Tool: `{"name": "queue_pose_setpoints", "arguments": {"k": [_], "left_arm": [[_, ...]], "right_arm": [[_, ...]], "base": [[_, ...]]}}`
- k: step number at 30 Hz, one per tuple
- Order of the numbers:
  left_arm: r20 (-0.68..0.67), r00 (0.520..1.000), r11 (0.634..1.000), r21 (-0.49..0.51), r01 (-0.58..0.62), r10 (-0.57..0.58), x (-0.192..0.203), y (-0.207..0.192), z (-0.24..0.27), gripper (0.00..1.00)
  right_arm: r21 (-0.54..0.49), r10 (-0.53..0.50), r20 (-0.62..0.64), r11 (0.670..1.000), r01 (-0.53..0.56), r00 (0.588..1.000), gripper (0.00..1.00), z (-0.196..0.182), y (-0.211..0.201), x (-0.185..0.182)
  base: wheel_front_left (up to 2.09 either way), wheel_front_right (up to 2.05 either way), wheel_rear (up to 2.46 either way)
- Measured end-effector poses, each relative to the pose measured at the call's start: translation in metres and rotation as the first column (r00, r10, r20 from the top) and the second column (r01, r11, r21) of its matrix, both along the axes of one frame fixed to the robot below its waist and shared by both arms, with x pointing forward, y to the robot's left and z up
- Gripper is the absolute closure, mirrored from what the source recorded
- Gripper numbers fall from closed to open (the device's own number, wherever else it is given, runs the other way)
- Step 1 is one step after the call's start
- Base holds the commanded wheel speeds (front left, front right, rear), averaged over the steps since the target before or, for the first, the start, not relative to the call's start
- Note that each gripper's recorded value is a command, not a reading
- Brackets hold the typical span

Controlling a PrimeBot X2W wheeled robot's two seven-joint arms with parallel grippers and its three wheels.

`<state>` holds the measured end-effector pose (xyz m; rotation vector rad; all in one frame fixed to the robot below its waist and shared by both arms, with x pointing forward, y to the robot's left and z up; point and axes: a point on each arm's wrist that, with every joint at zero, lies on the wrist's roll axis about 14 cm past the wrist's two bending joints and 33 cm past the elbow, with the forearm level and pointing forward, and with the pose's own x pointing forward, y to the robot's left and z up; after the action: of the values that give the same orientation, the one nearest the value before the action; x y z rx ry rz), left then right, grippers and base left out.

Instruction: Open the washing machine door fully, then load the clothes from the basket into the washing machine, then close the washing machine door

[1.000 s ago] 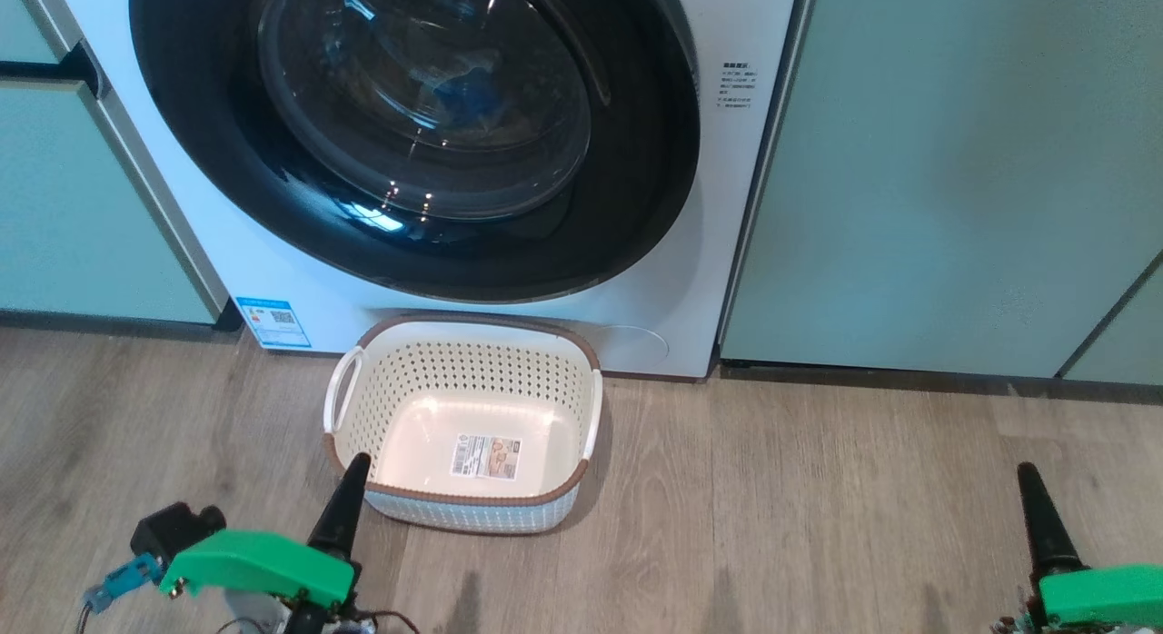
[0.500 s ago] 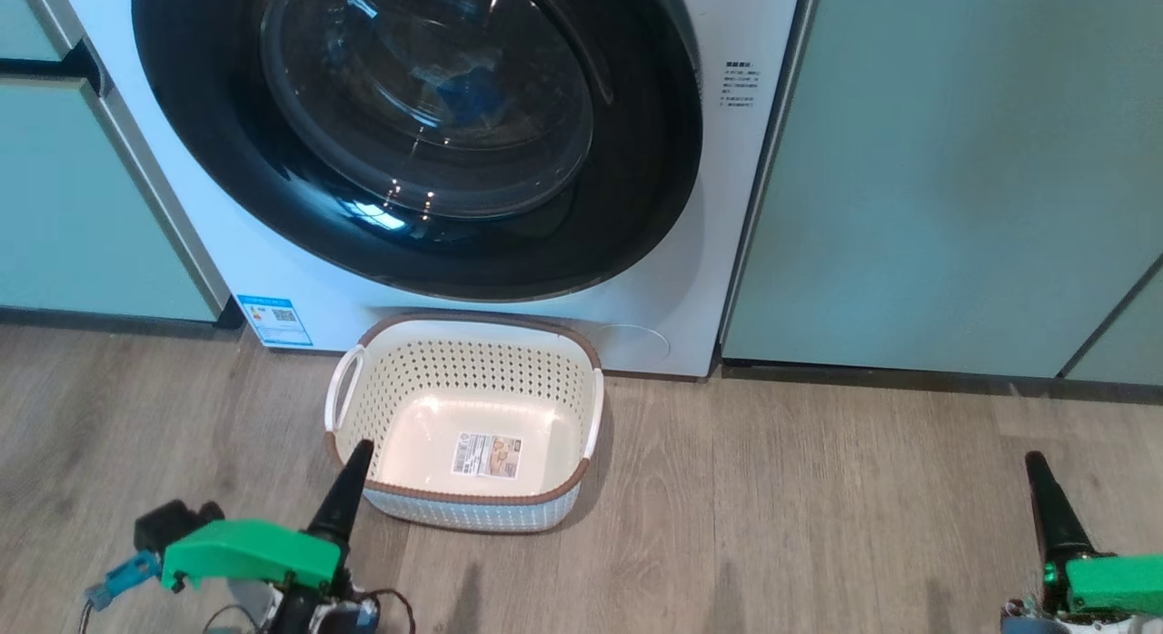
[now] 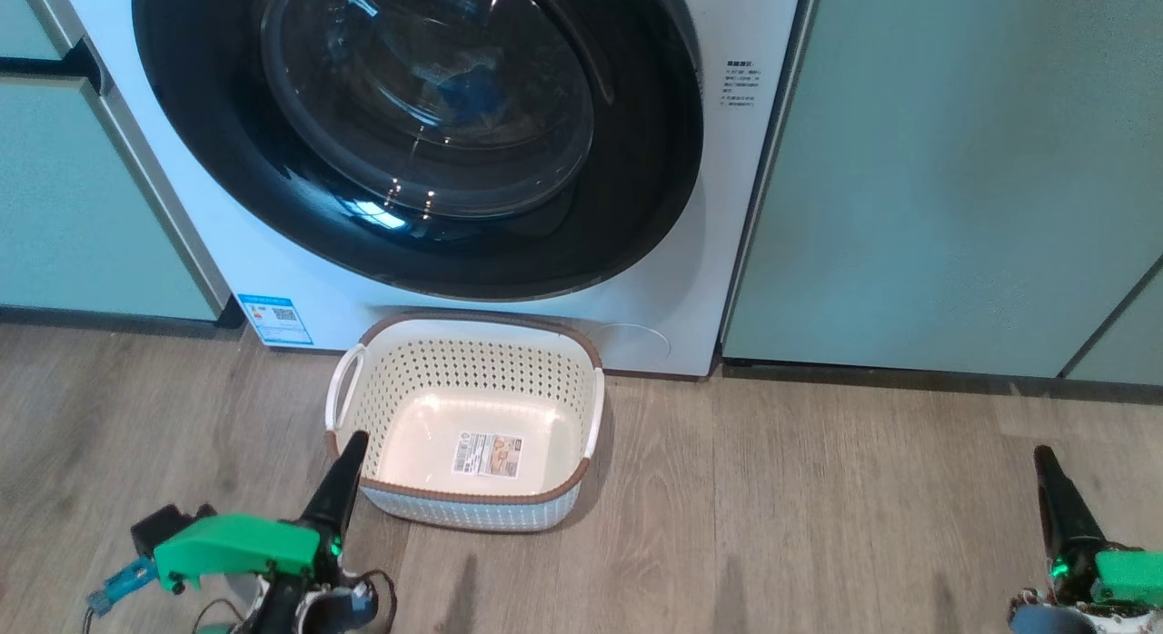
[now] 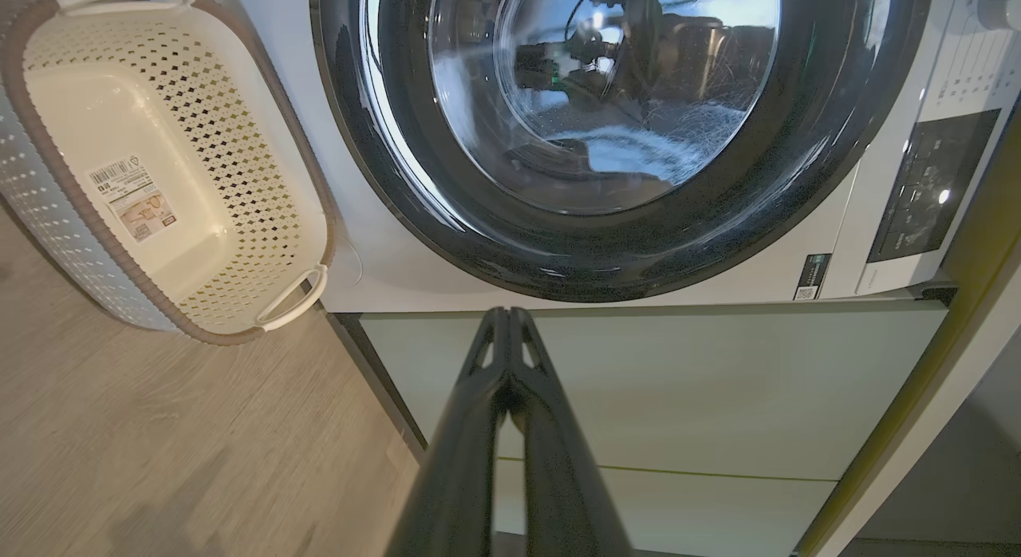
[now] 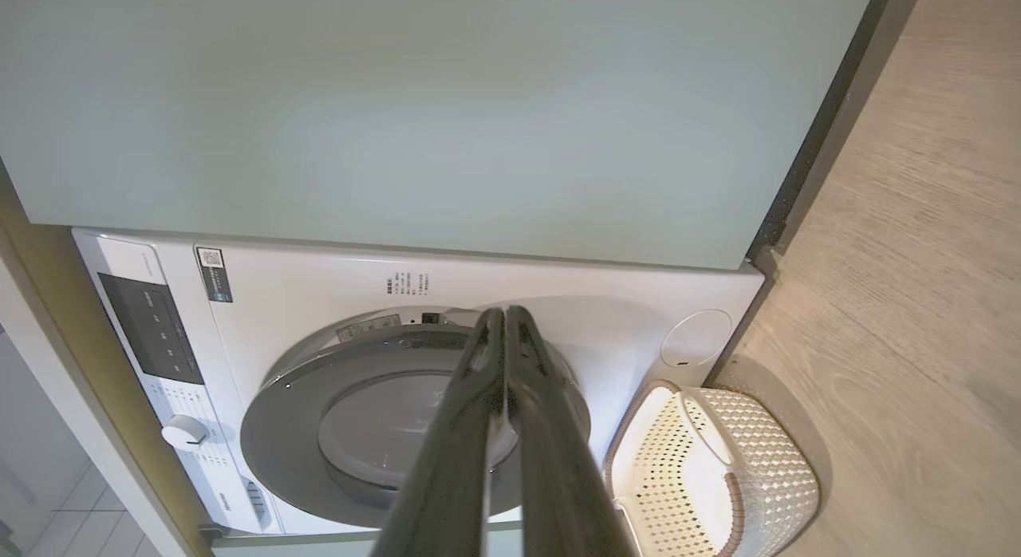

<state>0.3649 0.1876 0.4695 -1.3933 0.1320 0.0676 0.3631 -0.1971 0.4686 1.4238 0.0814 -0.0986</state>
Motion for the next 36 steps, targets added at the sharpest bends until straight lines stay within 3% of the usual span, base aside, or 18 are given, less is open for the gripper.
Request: {"name": "queue_pose_setpoints", "arguments": {"k": [14,36], "left_arm": [[0.026,0.999,0.985,-0.172,-0.023,0.028,0.0081,0.0012,0.0061,1.00],[0.027,0.999,0.983,-0.183,-0.028,0.034,0.0082,0.0019,0.0063,1.00]], "right_arm": [[0.158,-0.029,0.027,0.987,0.025,0.999,1.00,0.0075,-0.0061,0.0085],[0.160,-0.028,0.030,0.987,0.022,0.999,1.00,0.0086,-0.0070,0.0096]], "base": [[0.00,0.00,0.00],[0.00,0.00,0.00]]}}
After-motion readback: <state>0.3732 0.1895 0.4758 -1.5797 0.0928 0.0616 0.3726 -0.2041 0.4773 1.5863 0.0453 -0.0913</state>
